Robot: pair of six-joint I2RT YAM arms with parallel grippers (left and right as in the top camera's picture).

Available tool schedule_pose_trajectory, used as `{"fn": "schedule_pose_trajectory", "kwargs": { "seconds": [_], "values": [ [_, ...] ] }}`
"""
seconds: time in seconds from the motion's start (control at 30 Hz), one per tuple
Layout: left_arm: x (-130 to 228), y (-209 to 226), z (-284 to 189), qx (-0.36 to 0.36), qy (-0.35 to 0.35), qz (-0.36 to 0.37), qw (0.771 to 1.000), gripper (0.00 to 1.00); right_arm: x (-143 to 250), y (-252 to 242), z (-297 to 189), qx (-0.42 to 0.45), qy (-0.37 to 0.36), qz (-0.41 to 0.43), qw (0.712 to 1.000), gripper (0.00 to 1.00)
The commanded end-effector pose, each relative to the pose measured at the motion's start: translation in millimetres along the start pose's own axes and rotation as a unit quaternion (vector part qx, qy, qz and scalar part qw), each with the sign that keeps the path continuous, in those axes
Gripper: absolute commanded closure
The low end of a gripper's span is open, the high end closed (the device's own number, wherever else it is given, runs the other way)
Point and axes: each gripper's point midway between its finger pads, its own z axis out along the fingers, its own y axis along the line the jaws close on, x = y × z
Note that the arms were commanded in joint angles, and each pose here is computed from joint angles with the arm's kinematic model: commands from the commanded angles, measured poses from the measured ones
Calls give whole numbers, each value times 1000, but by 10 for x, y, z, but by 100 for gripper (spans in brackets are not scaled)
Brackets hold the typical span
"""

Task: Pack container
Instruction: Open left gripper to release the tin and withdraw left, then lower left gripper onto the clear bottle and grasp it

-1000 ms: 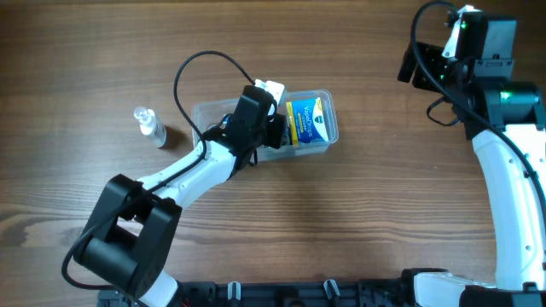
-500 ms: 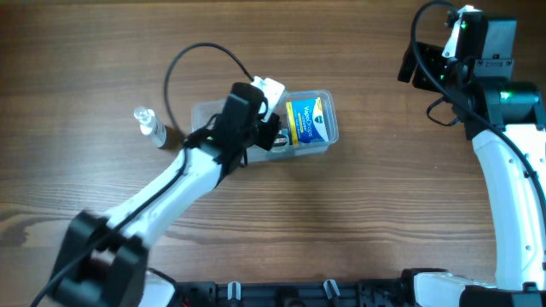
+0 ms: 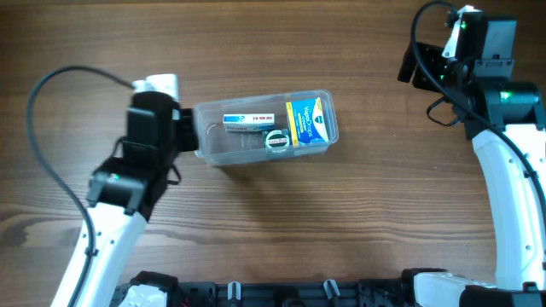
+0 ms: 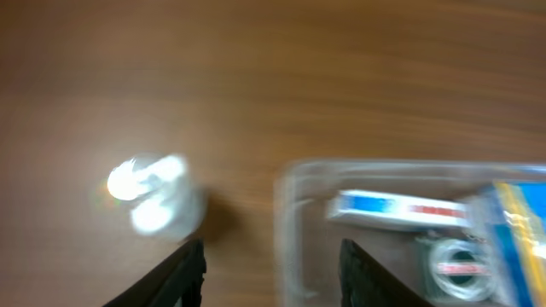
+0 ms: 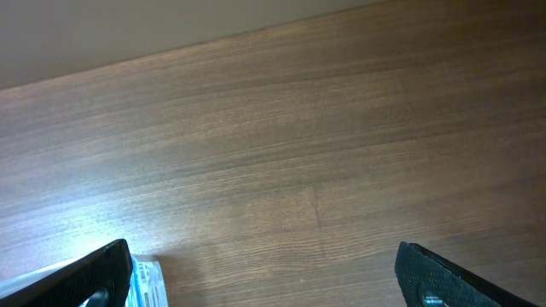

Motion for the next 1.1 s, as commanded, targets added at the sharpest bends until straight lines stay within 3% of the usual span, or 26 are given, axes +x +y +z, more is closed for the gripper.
{"fn": "schedule_pose_trajectory", "kwargs": {
  "seconds": [0.0, 0.27, 0.53, 0.7, 0.8, 0.83, 0.93, 1.07],
  "values": [
    [80, 502, 198, -71, 30, -84, 993, 43, 10, -21, 39, 9, 3, 5, 1000, 0],
    [211, 787, 668, -96, 77, -61, 991, 24, 10, -21, 39, 9, 3, 5, 1000, 0],
    [428, 851, 1061, -94, 126, 7, 988, 16, 10, -21, 39, 9, 3, 5, 1000, 0],
    [656, 872, 1284, -97, 165, 16, 981, 17, 9, -21, 39, 9, 2, 5, 1000, 0],
    [744, 879, 1360, -98, 178, 17, 979, 23, 9, -21, 39, 9, 2, 5, 1000, 0],
    [761, 882, 1370, -98, 181, 17, 978, 29, 10, -21, 39, 9, 3, 5, 1000, 0],
    [763, 882, 1376, -98, 181, 17, 978, 60, 9, -21, 39, 9, 2, 5, 1000, 0],
    [741, 880, 1384, -98, 176, 15, 979, 76, 10, -21, 39, 9, 3, 5, 1000, 0]
  ]
}}
